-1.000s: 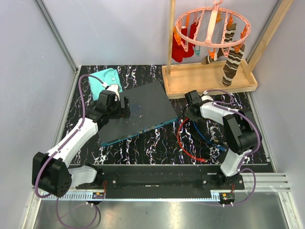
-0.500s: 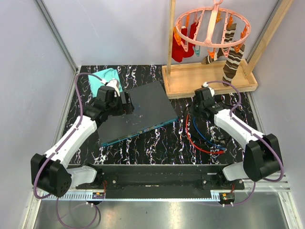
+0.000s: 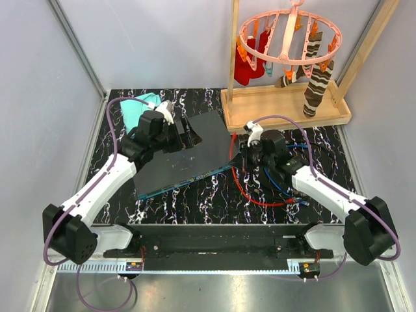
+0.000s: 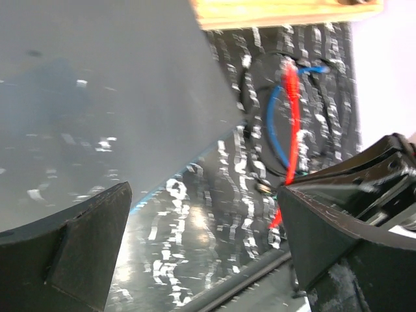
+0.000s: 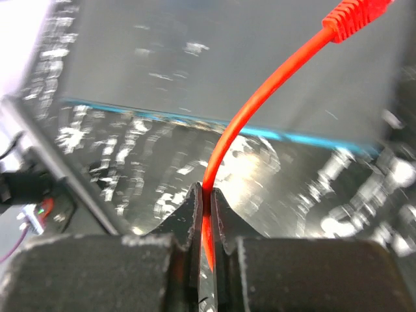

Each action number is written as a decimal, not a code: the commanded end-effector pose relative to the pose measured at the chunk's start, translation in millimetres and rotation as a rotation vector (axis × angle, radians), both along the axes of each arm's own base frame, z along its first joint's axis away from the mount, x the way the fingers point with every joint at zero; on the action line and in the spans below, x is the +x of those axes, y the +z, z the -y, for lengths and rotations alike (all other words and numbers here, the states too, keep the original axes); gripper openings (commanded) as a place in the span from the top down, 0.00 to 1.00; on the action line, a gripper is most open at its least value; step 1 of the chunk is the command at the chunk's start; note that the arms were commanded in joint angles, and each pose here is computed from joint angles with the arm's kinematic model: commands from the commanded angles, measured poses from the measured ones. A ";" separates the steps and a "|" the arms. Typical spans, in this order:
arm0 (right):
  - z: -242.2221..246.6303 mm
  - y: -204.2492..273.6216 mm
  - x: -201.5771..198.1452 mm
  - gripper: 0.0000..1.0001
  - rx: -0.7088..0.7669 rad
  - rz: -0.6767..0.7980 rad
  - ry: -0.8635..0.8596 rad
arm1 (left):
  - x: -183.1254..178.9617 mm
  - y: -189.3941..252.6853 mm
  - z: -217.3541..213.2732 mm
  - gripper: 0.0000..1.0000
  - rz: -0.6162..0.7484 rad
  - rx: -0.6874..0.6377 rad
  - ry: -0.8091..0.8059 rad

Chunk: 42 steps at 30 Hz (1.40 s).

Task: Insert the plug into the switch port
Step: Pick up the connector from the center of the board.

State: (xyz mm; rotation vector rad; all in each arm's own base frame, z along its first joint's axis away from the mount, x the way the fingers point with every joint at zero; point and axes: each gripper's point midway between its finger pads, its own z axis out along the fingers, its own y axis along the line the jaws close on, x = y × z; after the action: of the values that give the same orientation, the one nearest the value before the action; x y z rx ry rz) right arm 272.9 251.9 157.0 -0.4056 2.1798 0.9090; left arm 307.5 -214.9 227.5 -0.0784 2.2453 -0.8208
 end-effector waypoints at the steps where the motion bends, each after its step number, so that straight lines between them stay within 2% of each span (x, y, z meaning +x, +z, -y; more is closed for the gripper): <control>1: -35.4 67.6 -6.3 0.96 0.212 0.224 0.169 | 4.7 46.6 32.6 0.01 0.069 -0.178 -0.048; 5: -50.8 92.4 -7.2 0.96 0.316 0.280 0.216 | 1.5 63.8 47.2 0.01 0.096 -0.223 -0.083; 10: -64.1 104.2 -13.8 0.96 0.400 0.285 0.266 | -2.0 58.6 61.5 0.01 0.073 -0.227 -0.108; 17: -79.6 105.3 -21.6 0.95 0.422 0.281 0.311 | -9.1 56.5 80.5 0.14 0.066 -0.252 -0.154; 19: -83.2 104.1 -23.9 0.95 0.423 0.276 0.322 | -10.0 51.6 83.9 0.22 0.057 -0.246 -0.163; 21: -84.0 105.4 -23.7 0.95 0.424 0.278 0.319 | -11.4 48.7 85.6 0.34 0.054 -0.240 -0.169; 22: -83.9 104.7 -23.9 0.95 0.424 0.276 0.315 | -11.9 46.7 84.6 0.50 0.052 -0.236 -0.166; 24: -82.5 102.1 -23.1 0.93 0.417 0.270 0.302 | -11.4 49.5 79.0 0.66 0.079 -0.214 -0.154; 25: -81.6 103.1 -23.1 0.92 0.416 0.273 0.298 | -10.6 53.0 76.0 0.81 0.096 -0.200 -0.147; 28: -79.2 104.6 -22.7 0.82 0.405 0.269 0.283 | -8.4 65.6 58.9 0.99 0.154 -0.111 -0.115; 29: -77.9 103.2 -23.1 0.75 0.398 0.257 0.276 | -4.9 69.5 51.8 1.00 0.173 -0.078 -0.090; 32: -73.8 102.9 -21.3 0.64 0.374 0.250 0.248 | -7.9 89.5 31.3 1.00 0.224 0.023 -0.067; 35: -67.7 102.3 -17.6 0.49 0.334 0.251 0.214 | -13.6 101.9 6.2 1.00 0.247 0.160 -0.053; 36: -64.2 106.1 -14.0 0.38 0.317 0.276 0.196 | -20.3 106.1 -4.5 1.00 0.229 0.206 -0.050; 38: -58.5 101.7 -10.9 0.26 0.282 0.271 0.171 | -22.5 105.7 -22.0 1.00 0.227 0.304 -0.034; 40: -51.3 104.3 -3.8 0.17 0.263 0.282 0.135 | -32.7 102.1 -37.3 1.00 0.195 0.386 -0.043; 42: -44.0 112.7 5.0 0.14 0.268 0.289 0.091 | -38.8 96.0 -57.2 1.00 0.171 0.484 -0.030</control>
State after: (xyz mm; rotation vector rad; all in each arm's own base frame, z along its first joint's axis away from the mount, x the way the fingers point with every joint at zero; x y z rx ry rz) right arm 257.7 311.4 236.5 -0.5385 1.8236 1.1985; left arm 287.6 -212.6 337.0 0.1653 2.1257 -0.5840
